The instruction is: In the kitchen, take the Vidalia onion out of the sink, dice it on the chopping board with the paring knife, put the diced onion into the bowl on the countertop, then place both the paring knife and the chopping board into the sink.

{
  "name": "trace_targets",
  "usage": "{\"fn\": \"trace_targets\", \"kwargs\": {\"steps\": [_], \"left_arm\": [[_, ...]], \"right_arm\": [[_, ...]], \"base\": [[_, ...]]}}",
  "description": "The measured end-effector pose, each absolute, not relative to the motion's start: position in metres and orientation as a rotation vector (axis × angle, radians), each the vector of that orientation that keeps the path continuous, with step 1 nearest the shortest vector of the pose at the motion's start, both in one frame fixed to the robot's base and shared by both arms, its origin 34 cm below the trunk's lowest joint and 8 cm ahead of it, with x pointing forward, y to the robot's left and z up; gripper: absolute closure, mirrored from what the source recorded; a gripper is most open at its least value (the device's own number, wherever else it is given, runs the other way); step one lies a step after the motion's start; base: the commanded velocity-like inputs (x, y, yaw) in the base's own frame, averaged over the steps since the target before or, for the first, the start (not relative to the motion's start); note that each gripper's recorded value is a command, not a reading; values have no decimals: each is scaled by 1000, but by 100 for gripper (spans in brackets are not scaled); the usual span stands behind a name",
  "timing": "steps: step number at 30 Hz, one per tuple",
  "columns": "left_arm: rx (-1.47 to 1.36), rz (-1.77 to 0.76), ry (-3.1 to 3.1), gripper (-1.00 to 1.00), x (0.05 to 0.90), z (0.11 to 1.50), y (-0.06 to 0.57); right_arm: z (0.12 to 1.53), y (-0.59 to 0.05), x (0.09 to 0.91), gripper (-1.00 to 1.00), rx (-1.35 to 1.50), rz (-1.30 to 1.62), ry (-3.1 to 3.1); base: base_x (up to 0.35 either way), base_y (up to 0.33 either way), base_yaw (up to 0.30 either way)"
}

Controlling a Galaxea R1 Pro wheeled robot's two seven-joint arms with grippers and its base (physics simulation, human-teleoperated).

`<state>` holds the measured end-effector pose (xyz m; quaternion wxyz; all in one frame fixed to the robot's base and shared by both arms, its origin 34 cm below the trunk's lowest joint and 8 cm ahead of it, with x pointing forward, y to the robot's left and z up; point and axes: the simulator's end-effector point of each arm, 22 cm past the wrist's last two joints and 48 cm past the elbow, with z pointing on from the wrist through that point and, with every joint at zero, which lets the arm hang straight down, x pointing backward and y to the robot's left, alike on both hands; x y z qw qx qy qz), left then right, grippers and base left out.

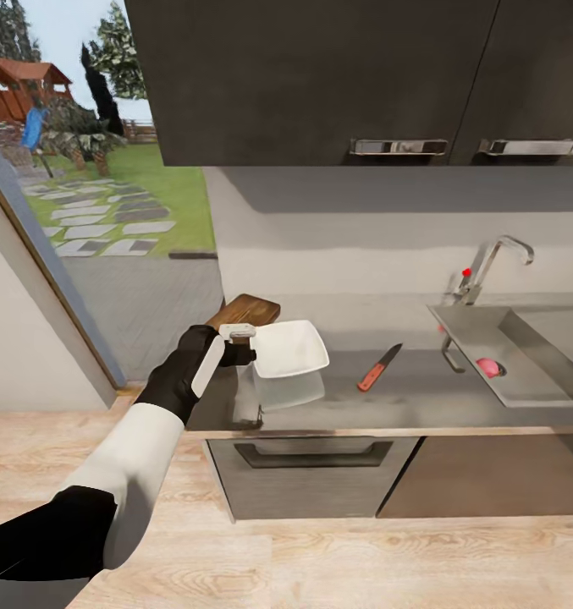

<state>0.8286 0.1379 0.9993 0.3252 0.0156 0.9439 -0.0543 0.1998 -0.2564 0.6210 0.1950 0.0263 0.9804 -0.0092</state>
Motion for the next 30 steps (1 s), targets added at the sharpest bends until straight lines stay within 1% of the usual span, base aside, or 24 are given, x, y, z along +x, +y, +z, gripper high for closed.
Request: {"fn": "trace_targets", "kwargs": {"steps": [15,25,30], "left_arm": [[41,-143,2474,-100,829,999,138],[44,-144,2486,-100,827,995,137],[44,-143,2487,-100,827,994,137]], "right_arm": [[621,-256,200,-100,74,-26,2748],[621,-256,200,-100,74,-26,2748],[621,-256,200,-100,74,-27,2748]], "base": [[250,0,0],[44,-1,0],[2,-176,0]]}}
